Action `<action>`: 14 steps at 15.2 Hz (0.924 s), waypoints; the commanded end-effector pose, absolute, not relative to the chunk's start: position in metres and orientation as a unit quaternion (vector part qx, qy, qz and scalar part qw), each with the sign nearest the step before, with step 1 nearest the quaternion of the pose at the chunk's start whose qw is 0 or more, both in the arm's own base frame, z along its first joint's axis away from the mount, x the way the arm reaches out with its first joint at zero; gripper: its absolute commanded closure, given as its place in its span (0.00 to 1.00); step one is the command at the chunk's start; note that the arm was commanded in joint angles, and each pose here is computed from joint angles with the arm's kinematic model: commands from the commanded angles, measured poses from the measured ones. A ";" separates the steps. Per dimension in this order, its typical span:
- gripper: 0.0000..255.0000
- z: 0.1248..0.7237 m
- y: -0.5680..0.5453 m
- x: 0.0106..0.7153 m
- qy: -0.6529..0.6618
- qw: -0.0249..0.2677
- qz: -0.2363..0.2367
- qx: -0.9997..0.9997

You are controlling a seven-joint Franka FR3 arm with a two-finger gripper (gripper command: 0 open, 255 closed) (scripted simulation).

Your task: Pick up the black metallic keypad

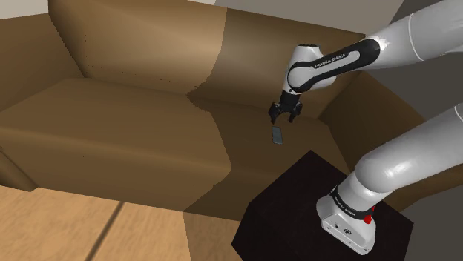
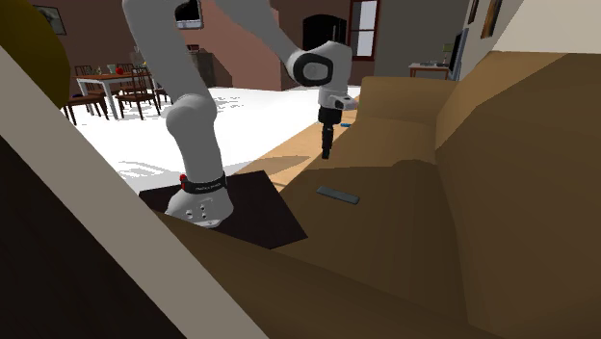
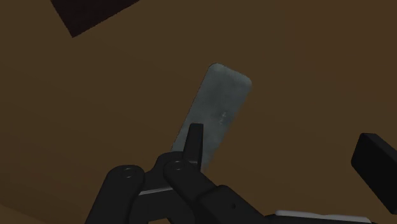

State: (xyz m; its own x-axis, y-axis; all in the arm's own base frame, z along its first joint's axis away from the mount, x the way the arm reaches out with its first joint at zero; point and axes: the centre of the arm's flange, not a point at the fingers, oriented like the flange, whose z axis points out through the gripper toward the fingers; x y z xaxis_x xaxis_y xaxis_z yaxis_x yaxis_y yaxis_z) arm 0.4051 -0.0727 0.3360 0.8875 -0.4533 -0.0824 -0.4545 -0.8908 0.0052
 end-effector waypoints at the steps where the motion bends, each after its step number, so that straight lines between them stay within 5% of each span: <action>1: 0.00 0.312 -0.088 0.410 0.264 0.007 0.038 -0.964; 14: 0.00 0.205 -0.138 0.424 0.364 0.007 0.032 -0.931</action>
State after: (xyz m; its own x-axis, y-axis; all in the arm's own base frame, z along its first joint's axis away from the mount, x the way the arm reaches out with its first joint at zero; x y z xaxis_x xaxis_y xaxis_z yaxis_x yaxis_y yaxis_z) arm 0.4246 -0.1376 0.2098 0.7332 -0.6768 -0.0666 -0.6778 -0.7352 0.0100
